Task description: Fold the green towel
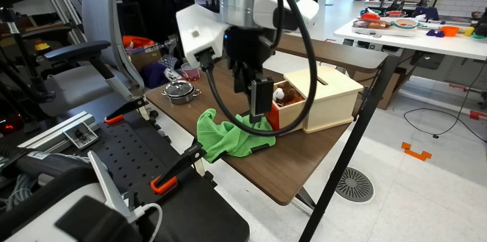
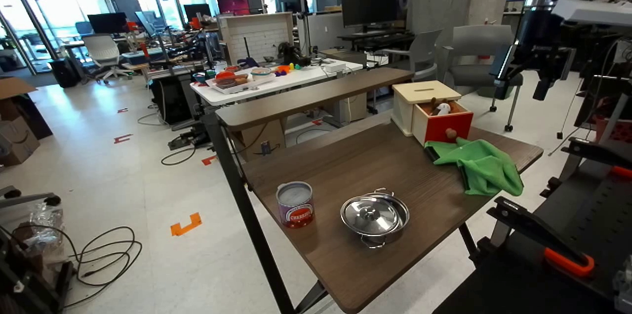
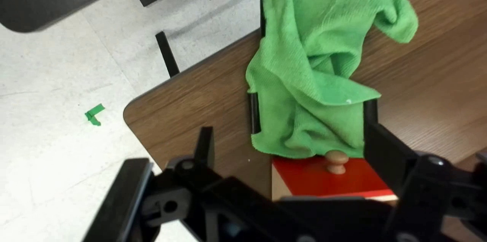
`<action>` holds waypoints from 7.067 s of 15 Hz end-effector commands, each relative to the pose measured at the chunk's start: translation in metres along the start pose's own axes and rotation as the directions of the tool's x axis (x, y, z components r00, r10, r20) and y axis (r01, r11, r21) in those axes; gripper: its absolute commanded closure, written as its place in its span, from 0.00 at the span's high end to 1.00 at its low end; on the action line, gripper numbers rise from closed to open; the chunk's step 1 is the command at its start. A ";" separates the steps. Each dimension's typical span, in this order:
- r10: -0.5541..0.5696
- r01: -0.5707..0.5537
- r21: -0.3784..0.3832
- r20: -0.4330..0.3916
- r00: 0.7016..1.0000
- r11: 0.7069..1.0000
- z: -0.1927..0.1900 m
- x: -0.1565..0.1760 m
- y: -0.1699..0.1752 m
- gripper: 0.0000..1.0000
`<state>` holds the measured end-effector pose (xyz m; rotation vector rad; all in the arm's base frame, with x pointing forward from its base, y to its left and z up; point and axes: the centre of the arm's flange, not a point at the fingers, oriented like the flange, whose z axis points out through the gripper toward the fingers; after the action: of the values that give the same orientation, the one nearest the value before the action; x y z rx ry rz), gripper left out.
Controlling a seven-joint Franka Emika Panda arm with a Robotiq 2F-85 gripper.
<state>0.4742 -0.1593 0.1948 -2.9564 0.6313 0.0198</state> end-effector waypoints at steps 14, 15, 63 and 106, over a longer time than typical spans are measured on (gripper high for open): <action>0.093 -0.091 -0.074 0.033 0.995 0.993 0.129 0.049 0.043 1.00; 0.094 -0.091 -0.078 0.037 0.995 0.993 0.133 0.048 0.042 1.00; 0.077 -0.079 0.059 0.027 0.997 0.995 0.113 0.031 -0.010 1.00; -0.155 0.155 0.111 -0.005 0.988 0.982 0.047 -0.040 -0.143 0.01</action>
<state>0.4888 -0.0247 0.1832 -2.8867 0.4155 -0.0672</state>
